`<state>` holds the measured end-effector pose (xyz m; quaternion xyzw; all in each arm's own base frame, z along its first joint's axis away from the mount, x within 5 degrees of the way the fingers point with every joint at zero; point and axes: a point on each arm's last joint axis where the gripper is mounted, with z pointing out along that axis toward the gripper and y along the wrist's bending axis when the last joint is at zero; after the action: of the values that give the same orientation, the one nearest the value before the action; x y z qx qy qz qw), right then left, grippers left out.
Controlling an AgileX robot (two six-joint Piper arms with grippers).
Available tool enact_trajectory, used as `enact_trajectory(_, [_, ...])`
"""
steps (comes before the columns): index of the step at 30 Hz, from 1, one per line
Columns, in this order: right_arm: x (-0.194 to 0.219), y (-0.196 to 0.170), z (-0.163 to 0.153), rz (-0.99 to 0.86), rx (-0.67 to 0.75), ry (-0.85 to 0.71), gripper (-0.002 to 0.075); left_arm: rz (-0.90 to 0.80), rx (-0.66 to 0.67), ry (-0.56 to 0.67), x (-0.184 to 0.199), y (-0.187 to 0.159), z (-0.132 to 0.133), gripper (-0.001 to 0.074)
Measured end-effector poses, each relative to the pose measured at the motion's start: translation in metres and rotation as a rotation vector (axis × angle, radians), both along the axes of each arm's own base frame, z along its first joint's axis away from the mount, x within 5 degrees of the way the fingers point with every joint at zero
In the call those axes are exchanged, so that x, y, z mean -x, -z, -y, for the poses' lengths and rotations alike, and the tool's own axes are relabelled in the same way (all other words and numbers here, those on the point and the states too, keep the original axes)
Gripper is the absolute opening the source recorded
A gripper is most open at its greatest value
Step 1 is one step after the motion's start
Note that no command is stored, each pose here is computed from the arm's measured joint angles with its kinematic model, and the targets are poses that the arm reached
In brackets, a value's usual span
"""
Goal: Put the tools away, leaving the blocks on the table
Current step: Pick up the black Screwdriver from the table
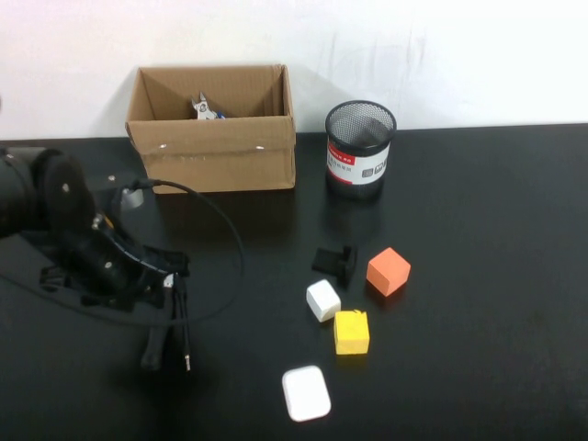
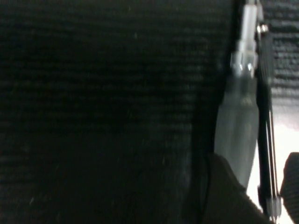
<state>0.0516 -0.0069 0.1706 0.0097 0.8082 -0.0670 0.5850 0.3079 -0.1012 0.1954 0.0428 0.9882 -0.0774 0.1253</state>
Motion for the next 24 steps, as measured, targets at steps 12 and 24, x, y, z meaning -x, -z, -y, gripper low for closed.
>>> enact_trajectory(12, [0.000,0.000,0.000,0.000,0.000,0.000,-0.0011,0.001,0.009,-0.016,-0.020,0.031,0.006,0.0253])
enact_trajectory(24, [0.000,0.000,0.000,0.000,-0.002,0.000,-0.0011,-0.005,0.023,-0.018,-0.023,0.036,0.011,0.0157])
